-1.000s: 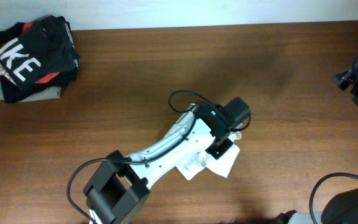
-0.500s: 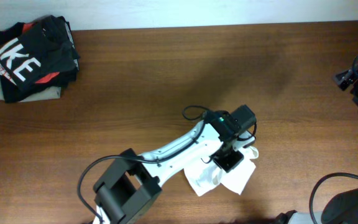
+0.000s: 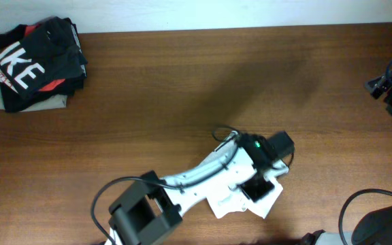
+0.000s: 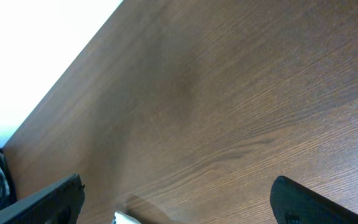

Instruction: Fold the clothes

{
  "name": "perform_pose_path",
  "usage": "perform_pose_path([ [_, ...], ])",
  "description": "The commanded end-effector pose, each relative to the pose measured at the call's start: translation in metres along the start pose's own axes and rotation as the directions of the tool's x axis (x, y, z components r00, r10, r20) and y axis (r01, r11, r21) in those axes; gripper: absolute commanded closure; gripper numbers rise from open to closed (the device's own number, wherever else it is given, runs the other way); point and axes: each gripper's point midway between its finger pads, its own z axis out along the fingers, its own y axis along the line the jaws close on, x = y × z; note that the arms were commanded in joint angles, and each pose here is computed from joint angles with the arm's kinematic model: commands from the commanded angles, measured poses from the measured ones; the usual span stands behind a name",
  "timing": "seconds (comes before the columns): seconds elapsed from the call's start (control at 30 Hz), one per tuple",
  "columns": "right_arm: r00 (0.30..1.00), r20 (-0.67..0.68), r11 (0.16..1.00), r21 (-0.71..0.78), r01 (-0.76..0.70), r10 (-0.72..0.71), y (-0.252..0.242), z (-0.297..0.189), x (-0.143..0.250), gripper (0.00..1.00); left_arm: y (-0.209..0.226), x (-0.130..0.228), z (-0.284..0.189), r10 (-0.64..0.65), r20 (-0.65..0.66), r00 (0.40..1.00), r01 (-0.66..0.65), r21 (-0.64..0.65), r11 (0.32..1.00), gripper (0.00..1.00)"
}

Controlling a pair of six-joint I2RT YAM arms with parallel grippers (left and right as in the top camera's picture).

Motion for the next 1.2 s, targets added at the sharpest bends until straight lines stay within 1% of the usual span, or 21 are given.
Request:
perform_pose_path([
  [0.0,1.0,0.011,1.0,0.005,0.012,-0.012,0.0,-0.002,-0.004,0.01,0.086,-0.028,-0.057,-0.107,0.137,0.985,0.135,-0.214,0.967,0.58],
  [0.03,1.0,0.011,1.0,0.005,0.012,-0.012,0.0,-0.002,-0.004,0.01,0.103,-0.03,-0.065,-0.139,0.157,0.978,0.172,-0.222,0.96,0.37],
  [0.07,1.0,0.011,1.0,0.005,0.012,-0.012,0.0,-0.002,-0.004,0.01,0.122,-0.03,-0.07,-0.179,0.178,0.968,0.217,-0.222,0.951,0.2],
  [0.1,1.0,0.01,1.0,0.005,0.012,-0.012,0.0,-0.002,-0.004,0.01,0.142,-0.027,-0.075,-0.22,0.194,0.956,0.261,-0.222,0.939,0.15],
  [0.13,1.0,0.011,1.0,0.005,0.012,-0.012,0.0,-0.002,-0.004,0.01,0.162,-0.023,-0.078,-0.265,0.202,0.943,0.307,-0.218,0.926,0.07],
  [0.17,1.0,0.01,1.0,0.005,0.012,-0.012,0.0,-0.002,-0.004,0.01,0.177,-0.018,-0.081,-0.29,0.205,0.935,0.329,-0.198,0.923,0.04],
  [0.2,1.0,0.011,1.0,0.005,0.012,-0.012,0.0,-0.002,-0.004,0.01,0.187,-0.015,-0.081,-0.28,0.2,0.939,0.312,-0.153,0.938,0.01],
  [0.23,1.0,0.011,1.0,0.005,0.012,-0.012,0.0,-0.002,-0.004,0.01,0.194,-0.013,-0.08,-0.277,0.198,0.94,0.302,-0.111,0.947,0.01],
  [0.33,1.0,0.01,1.0,0.005,0.012,-0.012,0.0,-0.002,-0.004,0.01,0.204,-0.005,-0.066,-0.283,0.178,0.942,0.267,0.106,0.958,0.01],
  [0.43,1.0,0.011,1.0,0.005,0.012,-0.012,0.0,-0.002,-0.004,0.01,0.19,-0.002,-0.052,-0.259,0.157,0.953,0.196,0.333,0.923,0.01],
  [0.47,1.0,0.01,1.0,0.005,0.012,-0.012,0.0,-0.002,-0.004,0.01,0.184,-0.001,-0.048,-0.234,0.154,0.96,0.161,0.382,0.91,0.01],
  [0.63,1.0,0.011,1.0,0.005,0.012,-0.012,0.0,-0.002,-0.004,0.01,0.17,0.003,-0.016,-0.205,0.072,0.976,0.156,0.427,0.891,0.01],
  [0.7,1.0,0.011,1.0,0.005,0.012,-0.012,0.0,-0.002,-0.004,0.01,0.157,0.001,-0.005,-0.175,0.045,0.983,0.139,0.433,0.89,0.01],
  [0.83,1.0,0.011,1.0,0.005,0.012,-0.012,0.0,-0.002,-0.004,0.01,0.132,-0.002,0.003,-0.118,0.024,0.993,0.096,0.436,0.895,0.01],
  [0.93,1.0,0.011,1.0,0.005,0.012,-0.012,0.0,-0.002,-0.004,0.01,0.122,-0.002,0.01,-0.093,0.013,0.996,0.078,0.438,0.896,0.01],
  [1.17,1.0,0.011,1.0,0.005,0.012,-0.012,0.0,-0.002,-0.004,0.01,0.12,0.004,0.034,-0.099,-0.045,0.994,0.108,0.453,0.885,0.01],
])
